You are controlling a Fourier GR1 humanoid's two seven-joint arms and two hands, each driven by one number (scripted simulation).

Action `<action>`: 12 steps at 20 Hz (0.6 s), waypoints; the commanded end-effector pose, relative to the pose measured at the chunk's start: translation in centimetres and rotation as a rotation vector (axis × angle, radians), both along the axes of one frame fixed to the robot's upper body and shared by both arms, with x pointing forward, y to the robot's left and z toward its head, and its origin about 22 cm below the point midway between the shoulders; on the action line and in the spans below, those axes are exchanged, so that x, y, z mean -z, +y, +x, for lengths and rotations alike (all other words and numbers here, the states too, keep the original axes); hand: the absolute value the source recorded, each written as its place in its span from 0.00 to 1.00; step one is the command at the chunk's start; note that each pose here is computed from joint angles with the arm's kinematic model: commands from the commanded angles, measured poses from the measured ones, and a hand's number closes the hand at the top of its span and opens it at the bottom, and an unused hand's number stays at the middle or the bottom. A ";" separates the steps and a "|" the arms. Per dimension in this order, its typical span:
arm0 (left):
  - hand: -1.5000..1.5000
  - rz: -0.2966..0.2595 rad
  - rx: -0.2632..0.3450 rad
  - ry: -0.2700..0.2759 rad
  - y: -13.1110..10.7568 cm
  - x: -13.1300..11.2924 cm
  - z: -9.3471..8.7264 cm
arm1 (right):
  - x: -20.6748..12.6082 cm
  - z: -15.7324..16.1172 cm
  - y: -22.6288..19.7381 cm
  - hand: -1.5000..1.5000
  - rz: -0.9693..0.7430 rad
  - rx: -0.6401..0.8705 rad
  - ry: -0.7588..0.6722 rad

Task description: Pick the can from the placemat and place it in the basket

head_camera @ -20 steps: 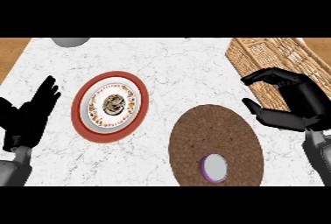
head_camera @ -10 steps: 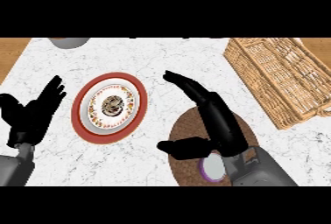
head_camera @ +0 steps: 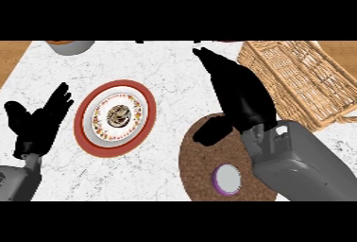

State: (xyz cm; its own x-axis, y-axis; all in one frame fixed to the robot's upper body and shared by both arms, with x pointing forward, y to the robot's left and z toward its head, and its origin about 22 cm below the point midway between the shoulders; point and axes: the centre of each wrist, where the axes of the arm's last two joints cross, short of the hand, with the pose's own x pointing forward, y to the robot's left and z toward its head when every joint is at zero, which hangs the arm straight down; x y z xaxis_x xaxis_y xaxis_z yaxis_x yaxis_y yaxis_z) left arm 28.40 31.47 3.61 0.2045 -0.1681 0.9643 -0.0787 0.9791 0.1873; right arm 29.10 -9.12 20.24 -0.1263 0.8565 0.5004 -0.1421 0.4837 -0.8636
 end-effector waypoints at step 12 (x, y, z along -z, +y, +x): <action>0.50 -0.013 -0.008 0.015 1.4 0.1 -0.1 | -9.6 1.2 -3.5 0.00 -0.195 0.023 0.376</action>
State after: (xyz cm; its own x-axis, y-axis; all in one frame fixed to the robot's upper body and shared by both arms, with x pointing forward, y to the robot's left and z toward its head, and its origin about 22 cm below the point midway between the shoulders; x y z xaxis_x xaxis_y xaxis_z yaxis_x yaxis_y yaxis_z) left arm 28.30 32.25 3.49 0.2068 -0.1626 0.9648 -0.0828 0.9796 0.1829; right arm 31.21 -12.42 27.87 -0.0527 0.8762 0.4791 -0.3621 0.4303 -0.8269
